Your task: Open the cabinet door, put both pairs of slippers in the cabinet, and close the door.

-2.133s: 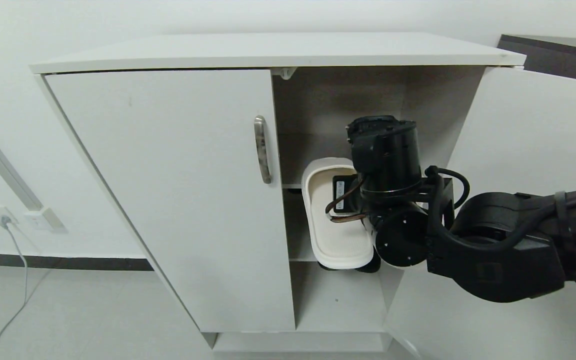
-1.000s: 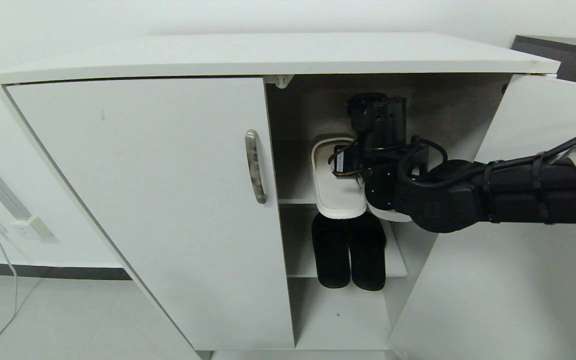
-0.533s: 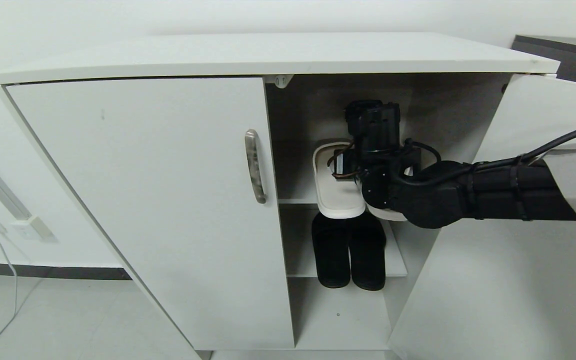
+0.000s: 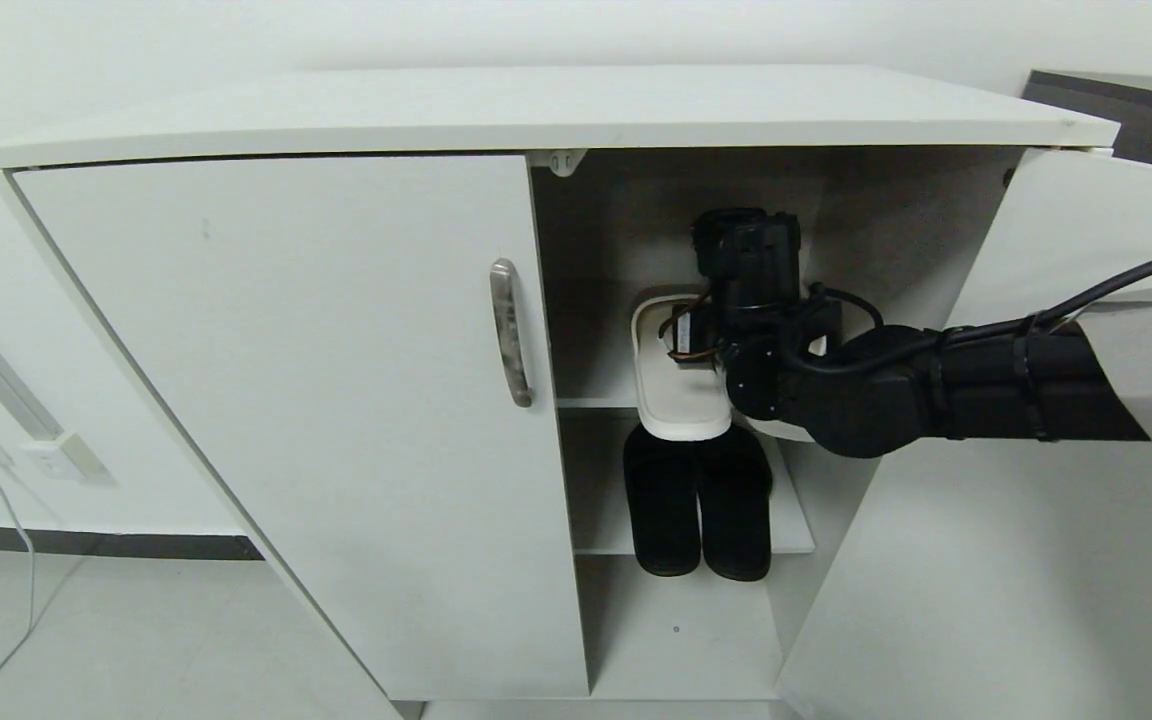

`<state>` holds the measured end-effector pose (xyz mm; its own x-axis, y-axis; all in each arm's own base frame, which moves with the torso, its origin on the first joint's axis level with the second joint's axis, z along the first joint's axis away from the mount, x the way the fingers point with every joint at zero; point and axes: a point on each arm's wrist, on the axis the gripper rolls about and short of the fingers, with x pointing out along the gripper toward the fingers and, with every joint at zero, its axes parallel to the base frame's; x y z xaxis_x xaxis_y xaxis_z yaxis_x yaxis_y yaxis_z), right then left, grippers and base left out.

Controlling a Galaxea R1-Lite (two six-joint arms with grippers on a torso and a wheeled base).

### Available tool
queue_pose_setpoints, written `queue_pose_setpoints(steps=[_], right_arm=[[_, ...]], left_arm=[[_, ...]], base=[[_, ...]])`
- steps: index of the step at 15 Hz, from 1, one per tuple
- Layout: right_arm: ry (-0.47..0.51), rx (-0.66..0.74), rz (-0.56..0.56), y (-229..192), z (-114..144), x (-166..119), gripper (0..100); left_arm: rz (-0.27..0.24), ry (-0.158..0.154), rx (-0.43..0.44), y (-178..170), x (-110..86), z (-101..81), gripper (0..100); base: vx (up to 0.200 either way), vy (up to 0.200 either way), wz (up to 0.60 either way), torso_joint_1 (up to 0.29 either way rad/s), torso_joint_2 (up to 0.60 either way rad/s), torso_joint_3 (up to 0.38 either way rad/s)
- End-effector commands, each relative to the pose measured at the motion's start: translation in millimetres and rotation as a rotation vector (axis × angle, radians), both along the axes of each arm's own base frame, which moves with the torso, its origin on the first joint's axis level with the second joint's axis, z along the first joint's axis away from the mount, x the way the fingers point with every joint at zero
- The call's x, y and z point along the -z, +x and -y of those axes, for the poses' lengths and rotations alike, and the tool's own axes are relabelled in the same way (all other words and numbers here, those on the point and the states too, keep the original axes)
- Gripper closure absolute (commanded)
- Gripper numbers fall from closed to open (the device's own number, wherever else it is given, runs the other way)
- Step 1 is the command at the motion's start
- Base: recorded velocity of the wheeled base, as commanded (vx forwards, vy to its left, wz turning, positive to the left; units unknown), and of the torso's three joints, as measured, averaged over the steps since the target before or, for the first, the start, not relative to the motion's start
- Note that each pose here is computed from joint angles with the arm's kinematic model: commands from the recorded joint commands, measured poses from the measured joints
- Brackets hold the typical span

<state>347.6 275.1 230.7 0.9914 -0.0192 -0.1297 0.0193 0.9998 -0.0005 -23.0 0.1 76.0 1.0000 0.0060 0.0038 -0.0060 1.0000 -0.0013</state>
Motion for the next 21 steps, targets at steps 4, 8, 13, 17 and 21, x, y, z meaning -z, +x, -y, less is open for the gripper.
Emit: queue_pose_setpoints(steps=[4, 8, 13, 17, 21], right_arm=[[-0.004, -0.037, -0.002, -30, -1, -12, 0], [-0.023, -0.103, -0.021, -75, 7, -19, 0], [-0.009, -0.164, -0.028, -119, 31, -22, 0], [0.055, -0.236, -0.042, -136, 45, -3, 0], [0.073, -0.316, -0.059, -155, 46, 14, 100]], left_arm=[[-0.001, 0.000, -0.002, 0, -0.1, 0.0, 100], [-0.001, 0.000, 0.001, 0, -0.1, 0.0, 100], [-0.002, 0.000, 0.001, 0, 0.1, 0.0, 100], [-0.001, 0.000, 0.001, 0, -0.1, 0.0, 100], [-0.001, 0.000, 0.001, 0, -0.1, 0.0, 100]], base=[[0.000, 0.000, 0.00, 0.000, 0.00, 0.000], [0.000, 0.000, 0.00, 0.000, 0.00, 0.000], [0.000, 0.000, 0.00, 0.000, 0.00, 0.000], [0.000, 0.000, 0.00, 0.000, 0.00, 0.000], [0.000, 0.000, 0.00, 0.000, 0.00, 0.000]])
